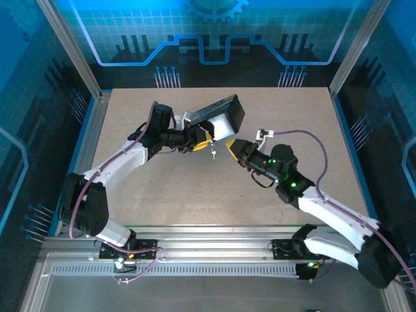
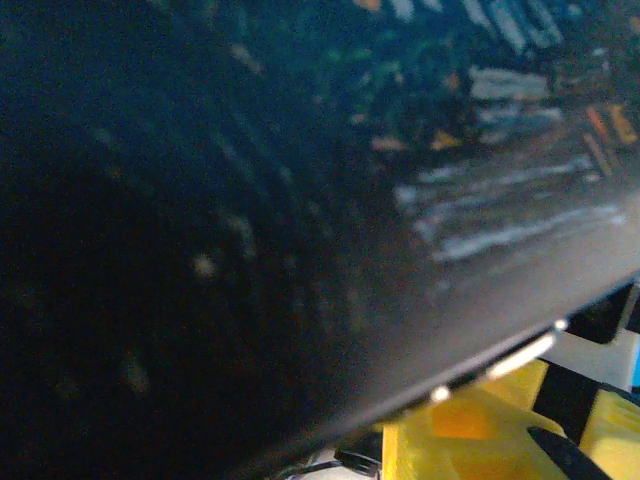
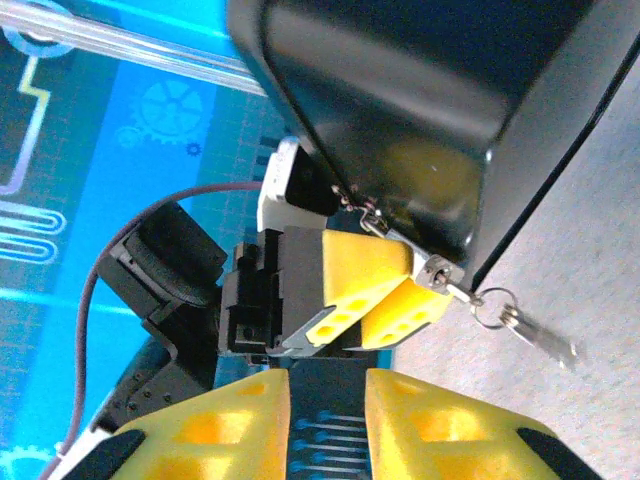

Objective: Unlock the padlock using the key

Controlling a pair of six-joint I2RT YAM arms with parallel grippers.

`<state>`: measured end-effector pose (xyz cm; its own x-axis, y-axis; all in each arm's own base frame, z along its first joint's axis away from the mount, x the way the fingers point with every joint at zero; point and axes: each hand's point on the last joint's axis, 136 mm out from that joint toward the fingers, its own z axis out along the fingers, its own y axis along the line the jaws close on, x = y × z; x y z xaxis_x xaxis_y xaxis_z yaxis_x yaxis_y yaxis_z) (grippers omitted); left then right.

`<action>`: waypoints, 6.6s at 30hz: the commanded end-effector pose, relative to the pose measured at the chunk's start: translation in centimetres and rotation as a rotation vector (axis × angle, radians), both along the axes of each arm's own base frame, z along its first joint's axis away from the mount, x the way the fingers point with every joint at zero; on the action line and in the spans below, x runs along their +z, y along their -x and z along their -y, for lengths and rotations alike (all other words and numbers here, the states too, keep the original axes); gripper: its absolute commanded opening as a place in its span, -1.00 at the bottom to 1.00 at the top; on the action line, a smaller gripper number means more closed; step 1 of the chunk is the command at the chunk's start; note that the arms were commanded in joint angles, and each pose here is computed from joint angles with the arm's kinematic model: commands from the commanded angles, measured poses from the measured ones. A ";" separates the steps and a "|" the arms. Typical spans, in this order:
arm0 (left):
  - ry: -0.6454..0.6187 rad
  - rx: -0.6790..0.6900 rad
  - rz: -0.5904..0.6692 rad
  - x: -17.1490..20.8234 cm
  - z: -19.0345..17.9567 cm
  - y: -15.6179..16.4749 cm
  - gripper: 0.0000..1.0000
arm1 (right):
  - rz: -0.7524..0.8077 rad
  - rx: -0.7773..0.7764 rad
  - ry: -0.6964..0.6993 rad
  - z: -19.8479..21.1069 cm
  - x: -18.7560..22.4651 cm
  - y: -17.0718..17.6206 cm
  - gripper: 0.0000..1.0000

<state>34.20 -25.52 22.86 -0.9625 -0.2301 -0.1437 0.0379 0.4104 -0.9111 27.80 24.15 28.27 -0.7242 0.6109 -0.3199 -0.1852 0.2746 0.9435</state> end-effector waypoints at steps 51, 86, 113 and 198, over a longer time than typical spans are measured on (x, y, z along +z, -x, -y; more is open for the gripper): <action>-0.028 0.077 -0.784 -1.5 -1.7 2.9 -1.00 | 1.595 0.514 1.717 -7.2 -6.6 -1.9 -0.26; 0.002 0.063 -0.772 -0.9 -1.4 3.0 -1.00 | 1.652 0.560 1.747 -9.2 -6.7 -3.0 -0.50; 0.020 0.049 -0.748 -0.1 -1.1 3.1 -1.00 | 1.482 0.508 1.602 -10.9 -5.2 -2.9 -0.86; -0.054 0.162 -0.655 -1.2 -2.5 2.5 -0.61 | 0.337 0.305 0.267 -13.1 1.0 -1.4 -1.00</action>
<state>32.28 -21.53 21.09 -0.7606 -0.4579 0.4603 -0.6370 0.3893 -0.6653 29.89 34.59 20.84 -0.7751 0.1623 -0.6106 -0.4042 0.6153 0.6768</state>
